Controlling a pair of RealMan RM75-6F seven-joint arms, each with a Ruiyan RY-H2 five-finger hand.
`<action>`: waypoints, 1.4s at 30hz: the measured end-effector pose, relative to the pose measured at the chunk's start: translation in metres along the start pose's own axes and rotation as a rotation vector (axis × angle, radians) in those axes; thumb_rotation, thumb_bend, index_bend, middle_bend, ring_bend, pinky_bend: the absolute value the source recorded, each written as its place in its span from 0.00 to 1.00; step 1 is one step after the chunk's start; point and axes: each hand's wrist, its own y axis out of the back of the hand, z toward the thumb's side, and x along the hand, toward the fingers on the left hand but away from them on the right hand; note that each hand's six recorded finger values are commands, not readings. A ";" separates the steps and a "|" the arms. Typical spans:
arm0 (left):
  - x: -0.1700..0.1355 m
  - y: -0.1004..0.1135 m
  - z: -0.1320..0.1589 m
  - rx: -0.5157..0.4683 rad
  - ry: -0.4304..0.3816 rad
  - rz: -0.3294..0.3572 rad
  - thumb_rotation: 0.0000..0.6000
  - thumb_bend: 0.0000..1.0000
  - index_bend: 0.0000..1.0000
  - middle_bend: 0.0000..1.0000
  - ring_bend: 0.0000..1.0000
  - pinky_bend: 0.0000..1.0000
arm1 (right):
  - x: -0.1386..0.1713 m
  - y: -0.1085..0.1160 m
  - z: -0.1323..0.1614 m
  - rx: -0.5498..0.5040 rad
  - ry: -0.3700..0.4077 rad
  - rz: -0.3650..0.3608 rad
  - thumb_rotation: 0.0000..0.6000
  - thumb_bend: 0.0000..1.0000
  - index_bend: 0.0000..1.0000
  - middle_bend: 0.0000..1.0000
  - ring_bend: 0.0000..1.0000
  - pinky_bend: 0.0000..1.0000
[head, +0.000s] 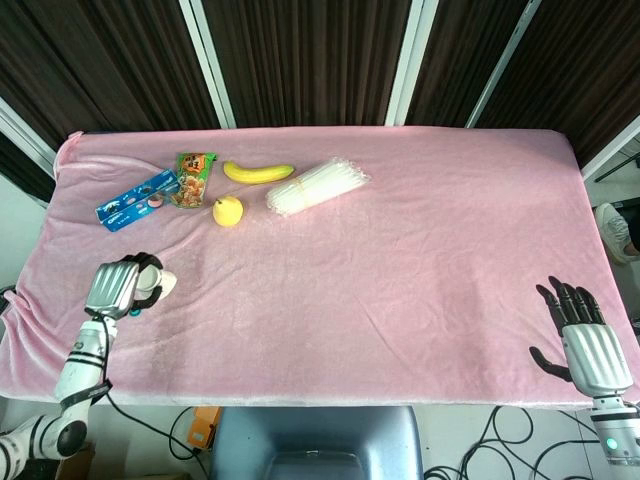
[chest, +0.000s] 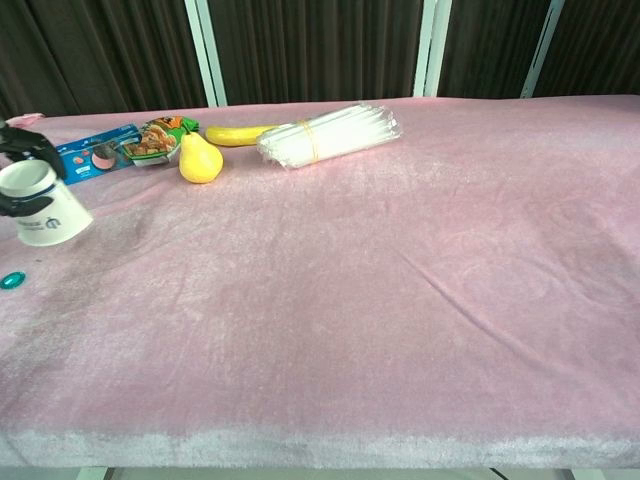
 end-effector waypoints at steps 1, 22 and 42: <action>-0.008 0.000 -0.008 0.018 0.019 -0.009 1.00 0.39 0.51 0.47 0.44 0.54 | 0.000 0.000 0.001 0.001 0.001 0.000 1.00 0.36 0.00 0.00 0.00 0.00; -0.027 -0.027 -0.051 -0.013 0.113 -0.067 1.00 0.39 0.45 0.46 0.41 0.39 | -0.003 -0.004 0.006 0.009 0.001 0.007 1.00 0.36 0.00 0.00 0.00 0.00; -0.049 -0.029 -0.061 -0.059 0.068 -0.104 1.00 0.34 0.00 0.04 0.01 0.19 | -0.003 -0.004 0.007 0.016 0.002 0.002 1.00 0.36 0.00 0.00 0.00 0.00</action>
